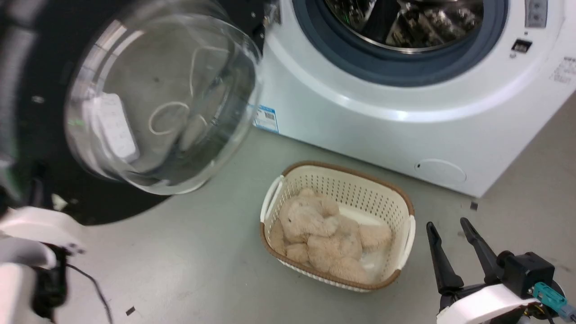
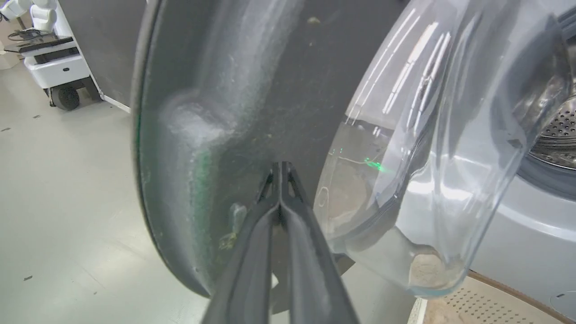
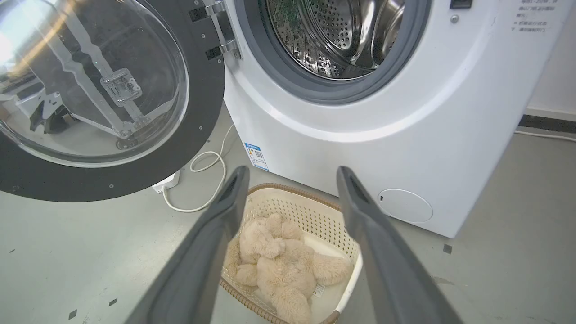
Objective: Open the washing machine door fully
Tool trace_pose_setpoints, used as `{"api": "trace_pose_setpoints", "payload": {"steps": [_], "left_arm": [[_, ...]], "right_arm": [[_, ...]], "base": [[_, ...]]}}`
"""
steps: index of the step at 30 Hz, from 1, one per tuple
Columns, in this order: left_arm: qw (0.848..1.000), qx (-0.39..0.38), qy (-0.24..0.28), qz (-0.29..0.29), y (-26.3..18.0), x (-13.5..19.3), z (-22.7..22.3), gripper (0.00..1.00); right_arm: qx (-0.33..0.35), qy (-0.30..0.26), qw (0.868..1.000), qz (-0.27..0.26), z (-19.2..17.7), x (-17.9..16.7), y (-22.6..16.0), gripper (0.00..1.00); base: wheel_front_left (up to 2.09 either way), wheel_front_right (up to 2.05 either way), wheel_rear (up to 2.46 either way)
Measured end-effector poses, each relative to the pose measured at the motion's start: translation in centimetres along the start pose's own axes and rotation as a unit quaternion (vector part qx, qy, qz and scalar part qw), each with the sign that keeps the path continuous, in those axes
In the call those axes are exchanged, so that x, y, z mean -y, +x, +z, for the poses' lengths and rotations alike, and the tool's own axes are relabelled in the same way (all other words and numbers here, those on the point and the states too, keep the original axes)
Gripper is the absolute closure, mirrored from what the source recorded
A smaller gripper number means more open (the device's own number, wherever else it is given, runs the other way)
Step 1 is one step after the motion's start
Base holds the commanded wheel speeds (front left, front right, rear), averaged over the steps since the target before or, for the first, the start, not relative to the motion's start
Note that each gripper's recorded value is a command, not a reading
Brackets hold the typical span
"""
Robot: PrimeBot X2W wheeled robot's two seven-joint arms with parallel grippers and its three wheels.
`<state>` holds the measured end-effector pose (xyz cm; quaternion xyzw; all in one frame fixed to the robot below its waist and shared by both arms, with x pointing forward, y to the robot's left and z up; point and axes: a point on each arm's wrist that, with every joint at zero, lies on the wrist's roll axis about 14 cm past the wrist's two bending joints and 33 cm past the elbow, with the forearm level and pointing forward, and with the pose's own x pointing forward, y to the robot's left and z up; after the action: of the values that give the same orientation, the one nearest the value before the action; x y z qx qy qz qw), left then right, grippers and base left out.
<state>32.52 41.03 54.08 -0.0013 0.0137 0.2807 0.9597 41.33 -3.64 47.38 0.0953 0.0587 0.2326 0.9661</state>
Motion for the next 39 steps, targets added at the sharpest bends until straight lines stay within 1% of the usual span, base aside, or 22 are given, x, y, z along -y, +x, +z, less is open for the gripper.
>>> {"api": "trace_pose_setpoints", "payload": {"steps": [2, 6, 10, 14, 17, 18, 20, 22, 25, 27, 30, 33, 34, 35, 37, 38, 39], "left_arm": [[1.0, -0.004, 0.008, 0.015, 1.6, -1.4, 0.3, 1.0], [1.0, -0.005, 0.017, 0.018, 2.8, -1.9, 0.3, 1.0], [1.0, -0.01, 0.021, 0.019, 3.4, -1.9, -0.1, 1.0], [1.0, -0.009, 0.019, 0.018, 3.3, -1.9, -0.4, 1.0], [1.0, 0.007, 0.016, 0.007, 3.0, -1.2, 0.0, 1.0], [1.0, 0.025, 0.01, -0.006, 2.7, -0.3, 0.6, 1.0], [0.999, 0.039, 0.006, -0.011, 2.4, 0.1, 1.2, 1.0], [0.997, 0.063, 0.006, -0.033, 1.8, 1.5, 2.0, 1.0], [0.994, 0.084, -0.012, -0.072, 0.3, 4.5, 2.5, 1.0], [0.99, 0.099, -0.025, -0.101, -0.7, 6.9, 3.0, 1.0], [0.983, 0.109, -0.043, -0.145, -2.2, 10.5, 3.2, 1.0], [0.976, 0.109, -0.056, -0.182, -3.9, 13.3, 3.1, 1.0], [0.972, 0.109, -0.063, -0.2, -5.0, 14.7, 3.0, 1.0], [0.972, 0.109, -0.063, -0.2, -5.0, 14.7, 3.0, 1.0], [0.969, 0.108, -0.066, -0.214, -6.0, 16.0, 2.8, 1.0], [0.967, 0.106, -0.069, -0.223, -6.5, 16.6, 2.7, 0.92], [0.965, 0.103, -0.072, -0.23, -7.1, 17.3, 2.4, 0.27]], "right_arm": [[-0.009, 0.003, 1.0, -0.008, -0.6, 0.7, 0.1, 0.0], [-0.009, 0.004, 1.0, -0.015, -0.7, 1.4, 0.3, 0.0], [-0.012, 0.001, 1.0, -0.025, -0.8, 2.3, 0.3, 0.0], [0.004, -0.007, 0.999, -0.031, 0.3, 2.9, 0.6, 0.0], [0.014, -0.014, 0.999, -0.032, 1.2, 2.9, 0.4, 0.0], [0.026, -0.021, 0.999, -0.035, 2.1, 3.2, 0.2, 0.0], [0.033, -0.025, 0.998, -0.038, 2.5, 3.3, -0.1, 0.0], [0.048, -0.032, 0.997, -0.047, 3.6, 3.8, -0.6, 0.0], [0.072, -0.043, 0.994, -0.065, 5.4, 4.7, -1.7, 0.0], [0.086, -0.061, 0.991, -0.079, 6.6, 5.5, -2.6, 0.0], [0.109, -0.077, 0.986, -0.104, 8.2, 6.7, -4.1, 0.0], [0.134, -0.091, 0.979, -0.122, 9.8, 7.4, -5.8, 0.0], [0.145, -0.099, 0.975, -0.134, 10.4, 7.7, -7.0, 0.0], [0.145, -0.099, 0.975, -0.134, 10.4, 7.7, -7.0, 0.0], [0.15, -0.103, 0.973, -0.143, 10.6, 7.8, -8.2, 0.0], [0.151, -0.104, 0.972, -0.148, 10.5, 7.9, -8.7, 0.0], [0.15, -0.102, 0.971, -0.154, 10.4, 8.0, -9.3, 0.0]], "base": [[0.0, 0.0, 0.0], [0.0, 0.0, 0.0], [0.0, 0.0, 0.0], [0.0, 0.0, 0.0], [0.0, 0.0, 0.0], [0.0, 0.0, 0.0], [0.0, 0.0, 0.0], [0.0, 0.0, 0.0], [0.0, 0.0, 0.0], [0.0, 0.0, 0.0], [0.0, 0.0, 0.0], [0.0, 0.0, 0.0], [0.0, 0.0, 0.0], [0.0, 0.0, 0.0], [0.0, 0.0, 0.0], [0.0, 0.0, 0.0], [0.0, 0.0, 0.0]]}}
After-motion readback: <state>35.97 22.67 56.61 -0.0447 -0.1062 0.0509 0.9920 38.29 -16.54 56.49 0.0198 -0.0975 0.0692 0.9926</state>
